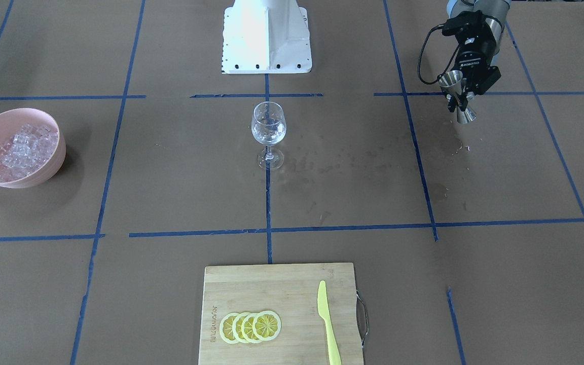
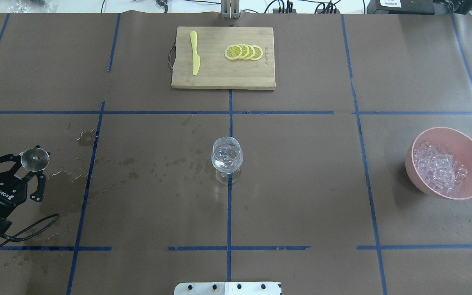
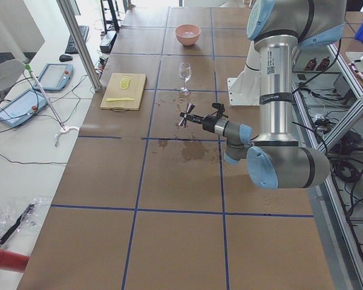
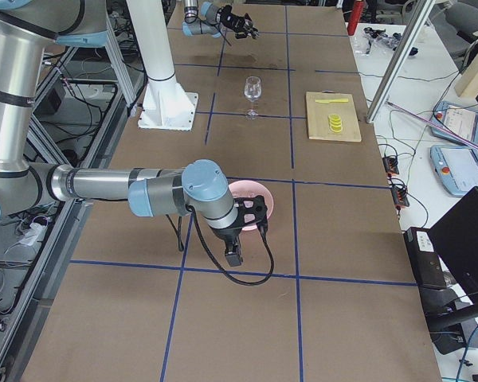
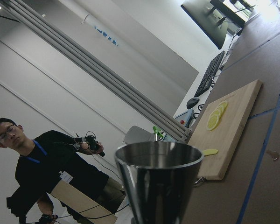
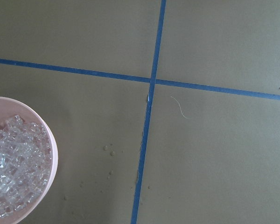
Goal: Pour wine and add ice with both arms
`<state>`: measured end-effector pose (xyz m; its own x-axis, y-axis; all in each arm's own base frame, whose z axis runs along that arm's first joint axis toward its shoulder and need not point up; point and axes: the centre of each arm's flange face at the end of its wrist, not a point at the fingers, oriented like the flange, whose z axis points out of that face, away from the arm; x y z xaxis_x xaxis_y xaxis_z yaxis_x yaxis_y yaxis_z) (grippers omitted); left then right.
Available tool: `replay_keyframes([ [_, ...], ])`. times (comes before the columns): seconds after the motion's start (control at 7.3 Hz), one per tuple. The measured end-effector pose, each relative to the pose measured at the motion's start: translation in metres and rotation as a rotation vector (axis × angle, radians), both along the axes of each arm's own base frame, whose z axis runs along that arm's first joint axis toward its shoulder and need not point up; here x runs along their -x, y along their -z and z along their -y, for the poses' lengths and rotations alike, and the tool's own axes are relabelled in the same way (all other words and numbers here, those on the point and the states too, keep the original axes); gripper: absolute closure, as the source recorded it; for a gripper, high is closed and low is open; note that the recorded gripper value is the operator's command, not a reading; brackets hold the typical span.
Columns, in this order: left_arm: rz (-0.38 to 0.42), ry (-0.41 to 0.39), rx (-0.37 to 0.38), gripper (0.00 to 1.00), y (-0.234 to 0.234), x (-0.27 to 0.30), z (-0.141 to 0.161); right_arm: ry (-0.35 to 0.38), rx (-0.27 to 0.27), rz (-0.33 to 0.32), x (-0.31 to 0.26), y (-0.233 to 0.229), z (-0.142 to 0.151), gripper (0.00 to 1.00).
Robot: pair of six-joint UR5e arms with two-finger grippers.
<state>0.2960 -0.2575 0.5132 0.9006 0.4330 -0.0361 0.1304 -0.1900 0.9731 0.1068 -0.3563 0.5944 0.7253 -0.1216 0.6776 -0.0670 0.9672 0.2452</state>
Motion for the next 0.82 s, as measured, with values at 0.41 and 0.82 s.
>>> replay_keyframes([
  [0.41,-0.348,-0.222,0.198,1.00,-0.024,-0.014,-0.008,0.000,-0.004,-0.001,0.000,0.000,-0.001,0.00],
  [0.82,-0.537,-0.304,0.339,1.00,-0.041,-0.021,-0.009,-0.003,-0.006,0.000,-0.001,0.001,-0.002,0.00],
])
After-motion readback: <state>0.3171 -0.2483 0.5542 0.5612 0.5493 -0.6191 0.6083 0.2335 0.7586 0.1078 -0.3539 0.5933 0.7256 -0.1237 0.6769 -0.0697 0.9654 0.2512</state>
